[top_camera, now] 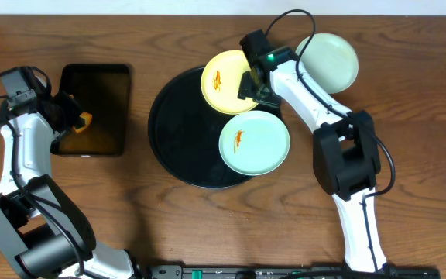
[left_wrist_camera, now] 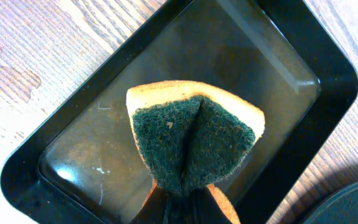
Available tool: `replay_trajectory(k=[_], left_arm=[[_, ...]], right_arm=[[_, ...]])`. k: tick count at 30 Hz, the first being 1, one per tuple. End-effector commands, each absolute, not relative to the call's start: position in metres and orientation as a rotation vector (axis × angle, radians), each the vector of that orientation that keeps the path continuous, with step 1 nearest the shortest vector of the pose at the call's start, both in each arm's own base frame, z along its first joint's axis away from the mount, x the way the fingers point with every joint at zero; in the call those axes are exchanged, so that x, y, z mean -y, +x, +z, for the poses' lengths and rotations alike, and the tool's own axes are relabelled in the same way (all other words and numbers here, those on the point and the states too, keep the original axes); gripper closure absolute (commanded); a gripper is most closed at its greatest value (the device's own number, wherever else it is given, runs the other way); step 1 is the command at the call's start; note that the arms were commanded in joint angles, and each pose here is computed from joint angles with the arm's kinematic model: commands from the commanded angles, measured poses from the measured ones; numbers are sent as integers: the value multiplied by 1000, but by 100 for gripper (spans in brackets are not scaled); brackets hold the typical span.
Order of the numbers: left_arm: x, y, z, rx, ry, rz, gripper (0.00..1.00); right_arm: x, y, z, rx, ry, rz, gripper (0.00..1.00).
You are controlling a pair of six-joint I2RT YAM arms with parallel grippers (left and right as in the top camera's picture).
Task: Clean dirty plates on tray and stack at the side
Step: 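Reach the right gripper to the yellow plate rim and grasp it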
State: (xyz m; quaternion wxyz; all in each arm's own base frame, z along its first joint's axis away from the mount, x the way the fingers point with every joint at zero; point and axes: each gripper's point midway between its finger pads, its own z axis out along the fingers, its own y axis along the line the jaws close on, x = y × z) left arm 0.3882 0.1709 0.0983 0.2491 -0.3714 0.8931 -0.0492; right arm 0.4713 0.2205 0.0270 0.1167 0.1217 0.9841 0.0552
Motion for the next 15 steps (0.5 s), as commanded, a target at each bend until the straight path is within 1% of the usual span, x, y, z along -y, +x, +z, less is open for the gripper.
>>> replay_trajectory(k=[1, 2, 4, 6, 8, 10, 11, 14, 15], left_arm=[[-172, 391, 103, -2429, -991, -139, 93], [-172, 391, 103, -2429, -992, -139, 93], [-172, 391, 103, -2429, -992, -139, 93], [-172, 391, 103, -2429, -992, -139, 93], [-172, 391, 103, -2429, -992, -139, 93], [-172, 391, 103, -2429, -992, -139, 93], [-172, 391, 103, -2429, -991, -139, 93], [-172, 392, 103, -2429, -991, -139, 93], [-172, 392, 103, -2429, -992, -139, 93]], right_arm=[[-218, 474, 31, -2853, 387, 116, 34], [-218, 474, 31, -2853, 388, 115, 37], [-220, 474, 30, -2852, 384, 117, 47], [-221, 476, 30, -2846, 384, 123, 65], [-221, 476, 28, -2848, 385, 121, 75], [-224, 473, 24, -2861, 375, 123, 83], [-226, 472, 23, -2864, 370, 129, 86], [-241, 469, 24, -2873, 316, 189, 98], [-248, 468, 24, -2873, 295, 213, 99]])
